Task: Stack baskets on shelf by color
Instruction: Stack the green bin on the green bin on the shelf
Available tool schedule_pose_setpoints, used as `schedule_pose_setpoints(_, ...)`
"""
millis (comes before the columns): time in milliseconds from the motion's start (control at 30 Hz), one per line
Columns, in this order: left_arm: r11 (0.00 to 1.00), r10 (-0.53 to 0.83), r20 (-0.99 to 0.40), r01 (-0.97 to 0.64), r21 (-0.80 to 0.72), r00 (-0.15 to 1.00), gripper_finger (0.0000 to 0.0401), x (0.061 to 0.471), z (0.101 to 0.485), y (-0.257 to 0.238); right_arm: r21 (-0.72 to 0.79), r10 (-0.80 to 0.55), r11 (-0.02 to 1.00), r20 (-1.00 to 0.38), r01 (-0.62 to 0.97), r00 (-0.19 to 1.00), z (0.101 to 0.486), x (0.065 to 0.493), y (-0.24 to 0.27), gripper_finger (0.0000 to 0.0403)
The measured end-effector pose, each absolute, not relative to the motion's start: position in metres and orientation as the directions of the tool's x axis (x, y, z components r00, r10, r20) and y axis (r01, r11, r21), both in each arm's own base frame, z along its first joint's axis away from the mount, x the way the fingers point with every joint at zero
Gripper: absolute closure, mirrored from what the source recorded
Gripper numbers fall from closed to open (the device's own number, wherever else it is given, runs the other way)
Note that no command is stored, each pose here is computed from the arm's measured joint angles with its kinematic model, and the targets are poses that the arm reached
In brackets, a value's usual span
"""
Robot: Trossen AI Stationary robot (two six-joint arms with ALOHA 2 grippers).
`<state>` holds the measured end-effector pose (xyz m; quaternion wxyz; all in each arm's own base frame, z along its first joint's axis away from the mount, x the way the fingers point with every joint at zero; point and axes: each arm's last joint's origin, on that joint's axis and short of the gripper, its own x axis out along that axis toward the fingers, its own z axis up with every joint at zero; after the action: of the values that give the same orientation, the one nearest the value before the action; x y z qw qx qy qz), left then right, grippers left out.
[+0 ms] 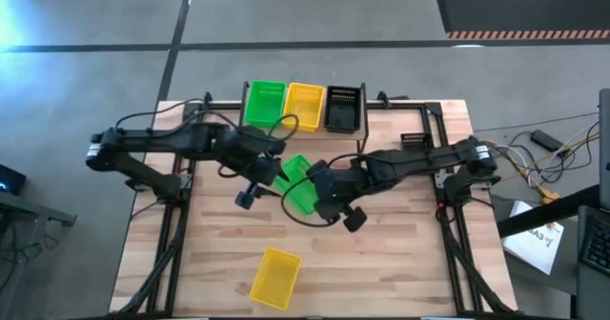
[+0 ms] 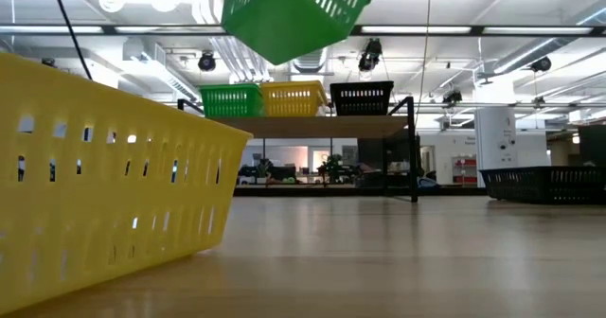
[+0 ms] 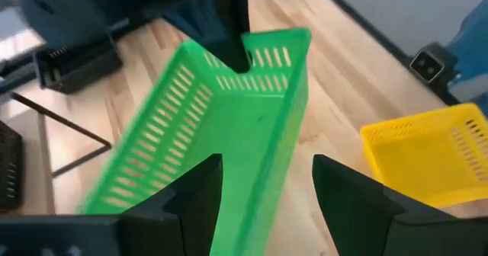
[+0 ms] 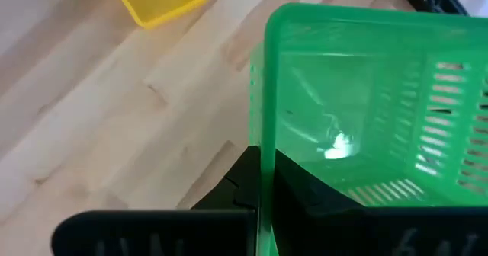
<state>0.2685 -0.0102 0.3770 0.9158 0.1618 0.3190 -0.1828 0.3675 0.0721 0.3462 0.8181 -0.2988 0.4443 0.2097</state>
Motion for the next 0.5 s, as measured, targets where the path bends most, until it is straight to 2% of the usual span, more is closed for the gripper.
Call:
schedule_pose_setpoints(267, 0.878, -0.228, -0.750, 0.464, 0.117, 0.621, 0.0217, 0.284, 0.352, -0.010, -0.307, 0.071, 0.728, -0.855, -0.613, 0.513, 0.351, 0.372, 0.073, 0.0394)
schedule_pose_setpoints(367, 0.880, -0.230, -0.776, 0.466, 0.092, 0.587, 0.0239, 0.286, 0.345, -0.011, -0.320, 0.046, 0.720, -0.863, -0.615, 0.503, 0.349, 0.371, 0.072, 0.0394)
schedule_pose_setpoints(500, 0.879, -0.240, -0.783, 0.471, 0.076, 0.574, 0.0293, 0.287, 0.343, -0.011, -0.330, 0.046, 0.707, -0.862, -0.626, 0.505, 0.348, 0.371, 0.072, 0.0394)
